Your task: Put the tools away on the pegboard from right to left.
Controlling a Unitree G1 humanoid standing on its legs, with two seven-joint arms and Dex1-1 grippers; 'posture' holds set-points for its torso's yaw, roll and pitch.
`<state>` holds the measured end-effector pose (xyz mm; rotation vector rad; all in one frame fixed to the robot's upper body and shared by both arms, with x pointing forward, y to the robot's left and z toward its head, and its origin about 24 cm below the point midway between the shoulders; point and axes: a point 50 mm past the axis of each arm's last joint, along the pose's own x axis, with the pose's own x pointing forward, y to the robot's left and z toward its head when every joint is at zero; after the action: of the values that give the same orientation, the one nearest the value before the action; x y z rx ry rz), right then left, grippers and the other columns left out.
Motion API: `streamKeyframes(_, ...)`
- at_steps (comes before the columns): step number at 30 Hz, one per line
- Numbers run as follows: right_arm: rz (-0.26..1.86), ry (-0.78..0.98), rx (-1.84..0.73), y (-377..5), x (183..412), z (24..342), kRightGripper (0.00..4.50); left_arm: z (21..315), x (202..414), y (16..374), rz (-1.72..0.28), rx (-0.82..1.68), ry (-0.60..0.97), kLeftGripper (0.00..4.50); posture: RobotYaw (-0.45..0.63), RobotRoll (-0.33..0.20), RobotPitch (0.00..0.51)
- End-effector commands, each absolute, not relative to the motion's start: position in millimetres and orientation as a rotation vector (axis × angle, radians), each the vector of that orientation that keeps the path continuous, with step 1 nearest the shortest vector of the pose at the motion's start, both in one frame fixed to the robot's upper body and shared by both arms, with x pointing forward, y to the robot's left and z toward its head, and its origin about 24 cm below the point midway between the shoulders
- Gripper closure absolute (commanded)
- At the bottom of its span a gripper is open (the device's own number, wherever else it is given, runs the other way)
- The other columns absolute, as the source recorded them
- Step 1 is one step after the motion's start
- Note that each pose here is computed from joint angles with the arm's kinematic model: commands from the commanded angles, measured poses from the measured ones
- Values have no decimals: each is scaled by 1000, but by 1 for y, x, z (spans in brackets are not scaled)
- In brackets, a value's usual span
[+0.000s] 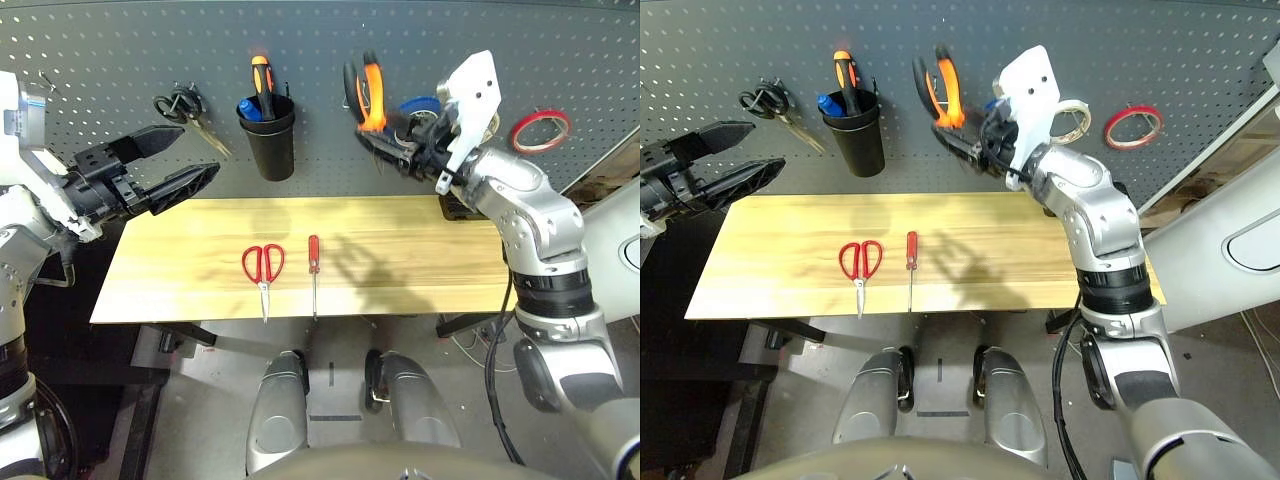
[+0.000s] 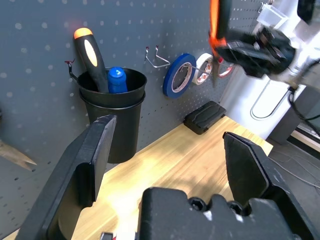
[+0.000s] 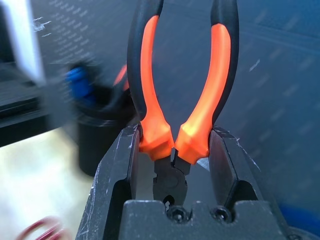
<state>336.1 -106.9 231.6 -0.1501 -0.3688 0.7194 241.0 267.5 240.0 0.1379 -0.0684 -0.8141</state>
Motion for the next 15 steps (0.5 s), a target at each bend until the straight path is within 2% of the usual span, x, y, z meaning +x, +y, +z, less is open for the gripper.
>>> streamKeyframes(1, 656, -480, -226, -100, 348, 237, 2404, 233, 243, 268, -816, 129, -37, 0, 65, 0, 65)
streamKeyframes(15, 617, -634, -360, -73, 373, 233, 2404, 222, 238, 263, -819, 102, -21, 0, 100, 0, 79)
